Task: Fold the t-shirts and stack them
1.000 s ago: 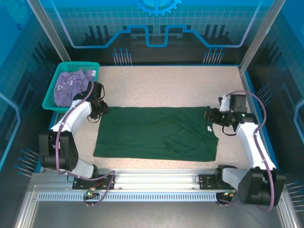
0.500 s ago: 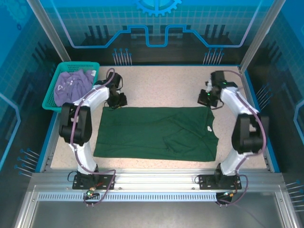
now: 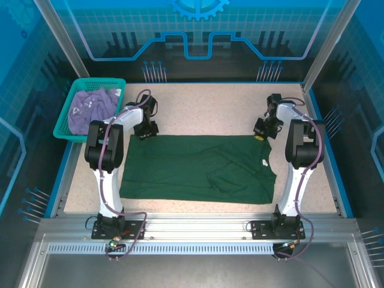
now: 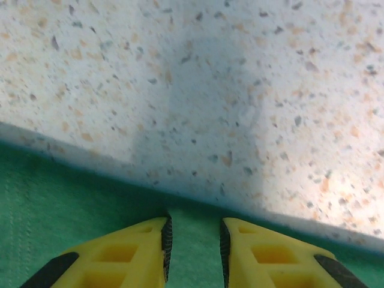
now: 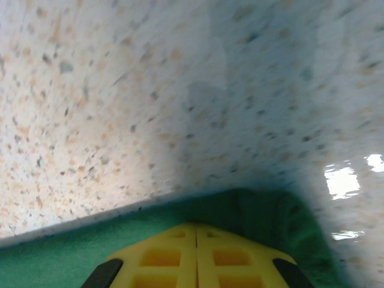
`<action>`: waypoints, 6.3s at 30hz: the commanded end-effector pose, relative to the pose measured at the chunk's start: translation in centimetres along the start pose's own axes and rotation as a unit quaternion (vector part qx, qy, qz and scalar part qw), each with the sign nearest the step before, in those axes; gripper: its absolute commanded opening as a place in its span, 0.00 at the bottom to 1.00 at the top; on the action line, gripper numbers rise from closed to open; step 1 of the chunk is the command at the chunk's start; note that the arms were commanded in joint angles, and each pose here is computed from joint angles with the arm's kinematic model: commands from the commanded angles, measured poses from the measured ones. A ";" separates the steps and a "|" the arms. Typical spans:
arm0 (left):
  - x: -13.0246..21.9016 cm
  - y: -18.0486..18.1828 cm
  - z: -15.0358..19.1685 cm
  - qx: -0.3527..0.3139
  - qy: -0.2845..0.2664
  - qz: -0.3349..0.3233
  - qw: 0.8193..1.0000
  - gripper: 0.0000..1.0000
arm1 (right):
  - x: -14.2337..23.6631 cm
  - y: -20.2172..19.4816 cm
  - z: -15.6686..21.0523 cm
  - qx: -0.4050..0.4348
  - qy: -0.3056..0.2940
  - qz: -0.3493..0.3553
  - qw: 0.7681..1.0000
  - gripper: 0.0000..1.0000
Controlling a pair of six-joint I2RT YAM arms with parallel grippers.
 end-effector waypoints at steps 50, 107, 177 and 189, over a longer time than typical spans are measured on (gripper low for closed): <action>4.3 -8.0 10.4 -0.059 0.099 0.176 0.978 0.79 | -1.3 10.9 9.9 0.274 0.029 0.022 0.961 0.36; 3.8 -6.9 9.7 -0.062 0.081 0.149 0.984 0.80 | 2.7 11.0 15.4 0.256 0.004 0.021 0.966 0.00; 6.2 -28.6 20.4 0.009 0.036 0.363 0.931 0.43 | 10.7 -4.2 20.3 0.048 -0.097 -0.075 0.991 0.67; 5.8 -30.4 19.8 0.012 0.036 0.366 0.930 0.41 | 10.0 -3.8 20.4 0.063 -0.084 -0.085 0.991 0.67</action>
Point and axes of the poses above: each hand's point on the last joint's axis, 136 mm out from that joint toward the fingers, its own x axis back along the fingers, its own y axis along the line the jaws close on, z = x × y, the point moved 3 cm from there along x, back along the fingers, and after that the axes turned 5 degrees about -x, right-handed, at the moved point
